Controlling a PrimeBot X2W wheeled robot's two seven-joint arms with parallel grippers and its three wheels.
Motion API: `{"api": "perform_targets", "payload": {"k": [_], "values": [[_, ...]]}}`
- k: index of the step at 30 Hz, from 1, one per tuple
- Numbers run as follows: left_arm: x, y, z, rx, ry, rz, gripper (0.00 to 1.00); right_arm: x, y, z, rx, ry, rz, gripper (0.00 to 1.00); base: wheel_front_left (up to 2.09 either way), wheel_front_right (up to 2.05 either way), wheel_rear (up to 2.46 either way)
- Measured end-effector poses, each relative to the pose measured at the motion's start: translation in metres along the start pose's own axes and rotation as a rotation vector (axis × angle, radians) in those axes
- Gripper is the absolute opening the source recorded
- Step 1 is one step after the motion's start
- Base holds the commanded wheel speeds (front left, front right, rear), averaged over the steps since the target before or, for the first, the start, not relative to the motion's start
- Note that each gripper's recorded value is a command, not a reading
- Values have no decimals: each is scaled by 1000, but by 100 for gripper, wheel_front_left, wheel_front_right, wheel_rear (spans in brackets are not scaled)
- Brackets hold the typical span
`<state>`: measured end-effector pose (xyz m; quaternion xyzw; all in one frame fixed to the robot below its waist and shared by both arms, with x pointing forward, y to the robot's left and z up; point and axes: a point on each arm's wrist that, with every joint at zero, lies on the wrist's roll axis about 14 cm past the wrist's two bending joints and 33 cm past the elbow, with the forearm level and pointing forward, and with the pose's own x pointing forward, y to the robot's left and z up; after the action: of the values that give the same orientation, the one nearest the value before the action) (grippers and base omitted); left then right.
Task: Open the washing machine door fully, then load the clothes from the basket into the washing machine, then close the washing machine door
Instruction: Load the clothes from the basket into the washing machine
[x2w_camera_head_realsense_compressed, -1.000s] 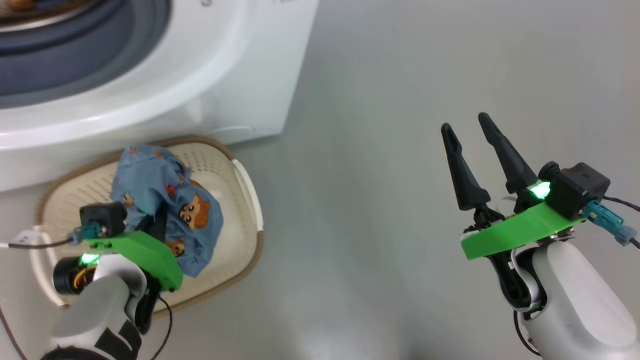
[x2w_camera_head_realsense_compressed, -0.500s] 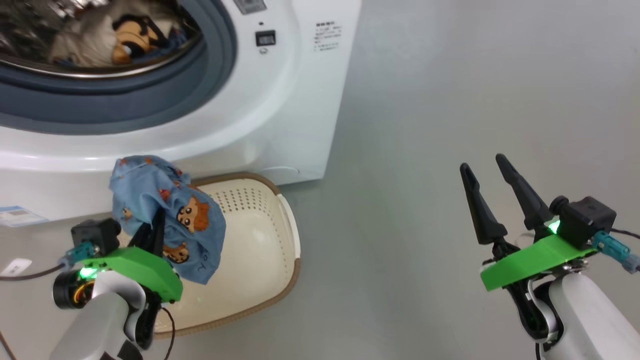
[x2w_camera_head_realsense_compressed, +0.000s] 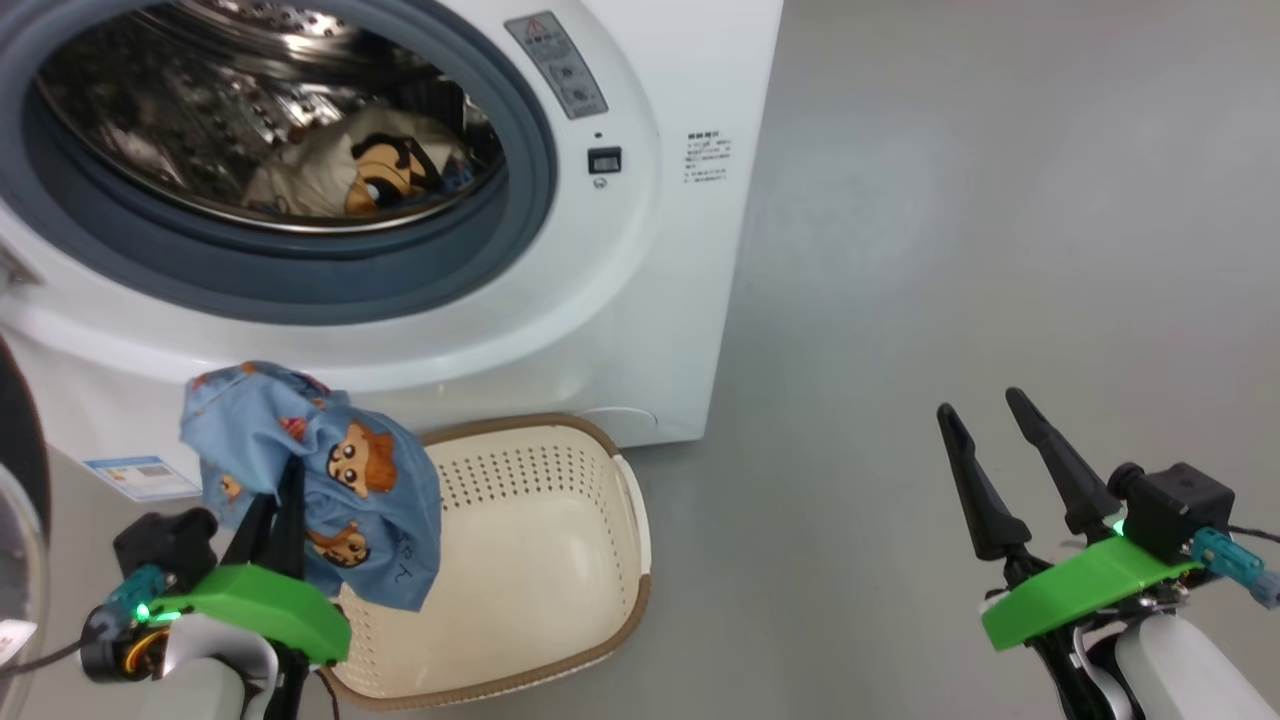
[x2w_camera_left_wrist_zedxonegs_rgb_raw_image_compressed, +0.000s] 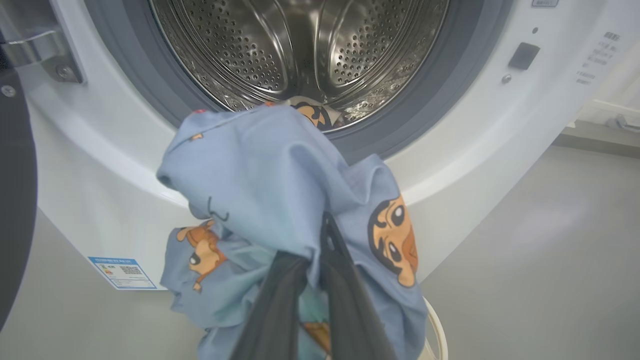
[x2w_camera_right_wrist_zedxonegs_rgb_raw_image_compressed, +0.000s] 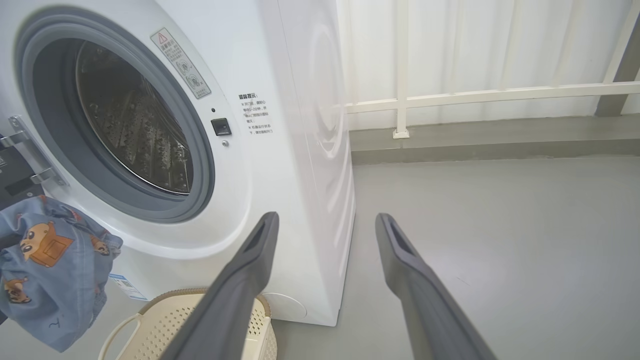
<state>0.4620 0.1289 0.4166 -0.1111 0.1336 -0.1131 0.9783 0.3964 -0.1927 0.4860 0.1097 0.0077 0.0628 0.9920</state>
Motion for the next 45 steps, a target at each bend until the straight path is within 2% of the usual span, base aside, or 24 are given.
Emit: {"api": "perform_targets", "payload": {"k": [13, 24, 45], "values": [[-49, 18, 43, 58, -183, 76, 0, -10, 9, 6, 3, -19, 25, 100, 0, 0, 0], [-80, 30, 48, 75, -237, 140, 0, -14, 10, 2, 9, -8, 25, 100, 0, 0, 0], [-78, 30, 41, 67, -239, 163, 0, -11, 4, -9, 18, 20, 2, 100, 0, 0, 0]]}}
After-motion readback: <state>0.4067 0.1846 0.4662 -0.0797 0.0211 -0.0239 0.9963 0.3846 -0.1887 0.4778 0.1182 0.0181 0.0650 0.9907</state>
